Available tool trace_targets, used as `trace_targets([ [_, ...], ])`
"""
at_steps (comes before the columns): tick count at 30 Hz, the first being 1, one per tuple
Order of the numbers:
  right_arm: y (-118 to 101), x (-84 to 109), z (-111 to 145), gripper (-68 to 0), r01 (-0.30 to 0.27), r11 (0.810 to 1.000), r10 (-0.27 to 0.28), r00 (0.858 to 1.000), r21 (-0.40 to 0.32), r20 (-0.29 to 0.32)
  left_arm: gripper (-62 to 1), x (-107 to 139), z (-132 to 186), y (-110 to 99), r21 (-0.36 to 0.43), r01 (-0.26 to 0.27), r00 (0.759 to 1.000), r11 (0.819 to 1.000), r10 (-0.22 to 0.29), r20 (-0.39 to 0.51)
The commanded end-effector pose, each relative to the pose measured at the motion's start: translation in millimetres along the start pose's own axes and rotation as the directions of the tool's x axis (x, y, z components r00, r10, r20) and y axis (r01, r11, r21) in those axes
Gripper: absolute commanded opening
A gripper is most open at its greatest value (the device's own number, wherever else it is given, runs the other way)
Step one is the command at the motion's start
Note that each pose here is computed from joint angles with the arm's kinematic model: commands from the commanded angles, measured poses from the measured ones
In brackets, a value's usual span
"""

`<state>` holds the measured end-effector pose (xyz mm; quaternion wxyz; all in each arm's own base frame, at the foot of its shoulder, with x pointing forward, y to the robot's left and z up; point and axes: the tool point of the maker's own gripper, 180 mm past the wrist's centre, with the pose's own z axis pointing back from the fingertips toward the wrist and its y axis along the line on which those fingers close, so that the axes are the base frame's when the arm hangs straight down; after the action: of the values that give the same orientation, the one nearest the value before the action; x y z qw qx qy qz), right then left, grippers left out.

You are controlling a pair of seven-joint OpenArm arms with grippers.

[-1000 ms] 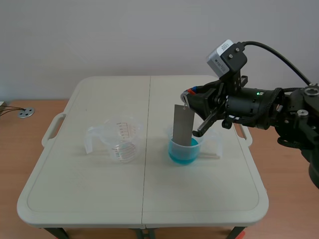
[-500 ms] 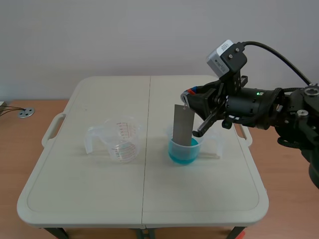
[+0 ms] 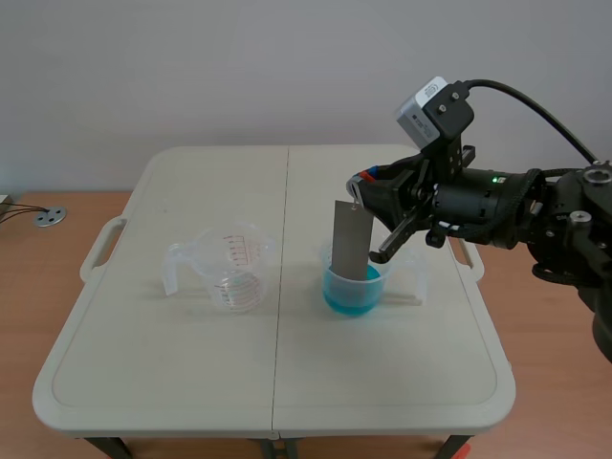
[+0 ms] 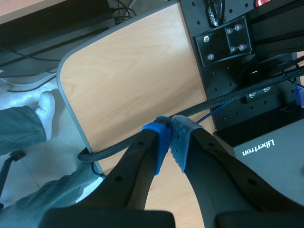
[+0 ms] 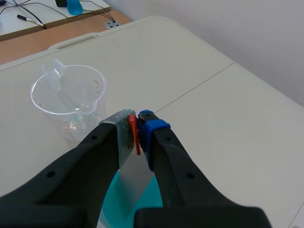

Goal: Hold the metal plate by the orange handle, dip it into the blue solution, take it out and point at it, then put the plate back in the beaker on the left.
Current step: 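Hold the plate still in the solution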

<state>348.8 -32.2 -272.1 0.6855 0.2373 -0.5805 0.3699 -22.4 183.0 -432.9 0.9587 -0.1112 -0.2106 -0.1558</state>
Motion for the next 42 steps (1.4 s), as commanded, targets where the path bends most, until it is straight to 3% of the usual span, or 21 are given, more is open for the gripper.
trace_targets([
  [1, 0.2, 3.4, -1.7, -66.2, -0.006, 1.000, 0.006, 1.000, 0.012, 0.007, -59.3, 4.6, 2.4, 1.2, 0.001, 0.004, 1.000, 1.000, -0.004, 0.015],
  [20, 0.0, 4.3, -1.5, -66.2, -0.007, 1.000, 0.007, 1.000, 0.012, 0.012, -59.3, 4.7, 2.4, 1.2, 0.001, 0.004, 1.000, 1.000, -0.004, 0.016],
  [26, -1.0, 11.8, -2.0, -66.2, -0.015, 1.000, 0.015, 0.999, 0.011, 0.039, -59.3, 4.7, 2.4, 1.2, 0.001, 0.004, 1.000, 1.000, -0.004, 0.016],
  [42, -8.1, 60.2, 6.1, -66.2, -0.126, 0.992, 0.128, 0.985, -0.026, 0.117, -59.3, 4.6, 2.5, 1.1, 0.000, 0.003, 1.000, 1.000, -0.003, 0.015],
])
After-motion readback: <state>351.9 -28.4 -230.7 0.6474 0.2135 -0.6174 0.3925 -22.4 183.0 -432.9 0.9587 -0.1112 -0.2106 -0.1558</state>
